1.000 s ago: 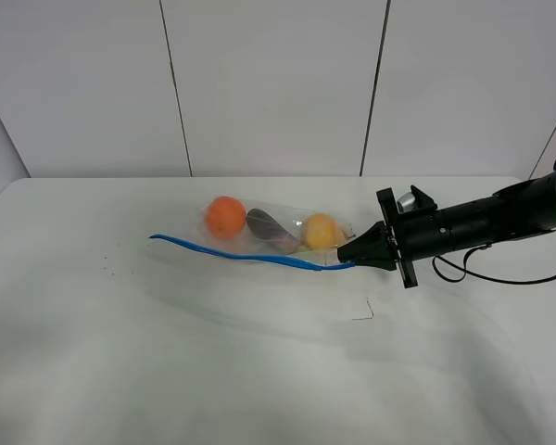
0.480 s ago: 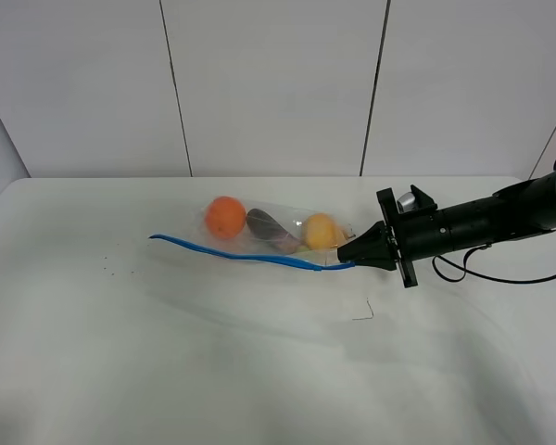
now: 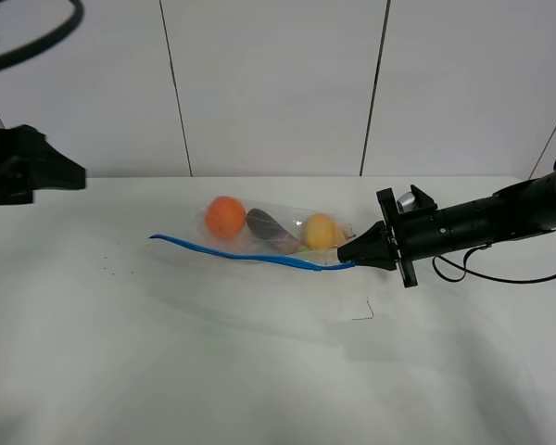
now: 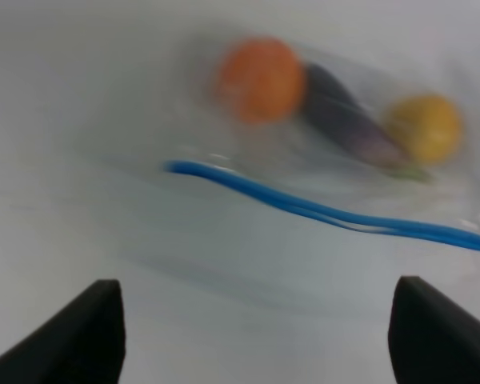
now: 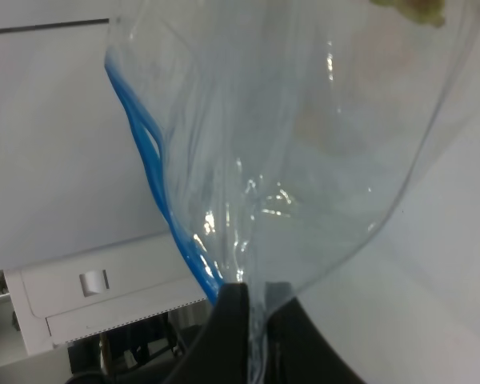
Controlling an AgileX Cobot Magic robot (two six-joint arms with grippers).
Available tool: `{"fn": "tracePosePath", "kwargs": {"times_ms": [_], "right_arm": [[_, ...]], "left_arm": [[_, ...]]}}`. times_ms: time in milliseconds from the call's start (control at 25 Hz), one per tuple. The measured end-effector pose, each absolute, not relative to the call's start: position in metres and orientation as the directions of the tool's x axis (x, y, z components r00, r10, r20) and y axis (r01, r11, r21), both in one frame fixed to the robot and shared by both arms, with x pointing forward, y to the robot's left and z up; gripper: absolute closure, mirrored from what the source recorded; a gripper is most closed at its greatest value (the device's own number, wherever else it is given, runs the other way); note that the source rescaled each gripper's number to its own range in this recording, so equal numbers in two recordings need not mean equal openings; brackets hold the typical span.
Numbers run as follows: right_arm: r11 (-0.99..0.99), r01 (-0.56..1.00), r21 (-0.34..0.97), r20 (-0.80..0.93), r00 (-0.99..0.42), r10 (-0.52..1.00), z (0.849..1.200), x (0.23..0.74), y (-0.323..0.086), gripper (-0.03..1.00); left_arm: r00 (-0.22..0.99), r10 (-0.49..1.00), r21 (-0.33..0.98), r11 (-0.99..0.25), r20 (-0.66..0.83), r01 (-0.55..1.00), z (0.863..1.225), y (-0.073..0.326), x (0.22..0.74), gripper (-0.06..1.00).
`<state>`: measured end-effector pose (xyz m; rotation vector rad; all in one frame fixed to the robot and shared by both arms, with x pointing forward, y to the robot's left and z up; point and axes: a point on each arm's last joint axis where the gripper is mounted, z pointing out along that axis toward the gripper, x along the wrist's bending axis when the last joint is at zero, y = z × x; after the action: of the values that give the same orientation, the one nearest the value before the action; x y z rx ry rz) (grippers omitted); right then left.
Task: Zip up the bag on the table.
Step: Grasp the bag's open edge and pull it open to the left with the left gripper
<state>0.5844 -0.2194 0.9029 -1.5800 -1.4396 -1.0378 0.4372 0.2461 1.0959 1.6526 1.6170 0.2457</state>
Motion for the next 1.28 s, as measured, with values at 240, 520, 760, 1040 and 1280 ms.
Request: {"fn": "tracePosePath", "kwargs": {"times_ms": [240,520,760,1040,1280], "right_arm": [[-0.089,0.996,-0.005,0.920,0.040,0.391,0.903,0.584,-0.219,0.97],[-0.089,0.996,-0.005,0.920,0.040,0.391,0.903,0.584,-0.219,0.97],[-0.090,0.996,-0.005,0.920,0.040,0.390,0.903,0.584,-0.219,0.97],[-0.137,0.990,-0.016,0.932,0.065,0.356,0.906,0.588,-0.219,0.97],[-0.138,0.990,-0.031,0.941,0.076,0.329,0.908,0.588,-0.205,0.97]], "left_arm": [[0.195,0.824,0.545,0.157,-0.532,0.824,1.053,0.184,0.446,-0.05],[0.040,0.736,0.408,0.328,-0.676,0.852,1.014,0.117,0.453,-0.05],[-0.278,0.634,0.137,0.524,-0.721,0.841,0.972,0.088,0.454,-0.05],[-0.403,0.553,0.020,0.606,-0.729,0.795,0.964,0.076,0.464,-0.05],[-0.415,0.465,-0.008,0.658,-0.782,0.753,0.985,0.066,0.477,-0.05]]}}
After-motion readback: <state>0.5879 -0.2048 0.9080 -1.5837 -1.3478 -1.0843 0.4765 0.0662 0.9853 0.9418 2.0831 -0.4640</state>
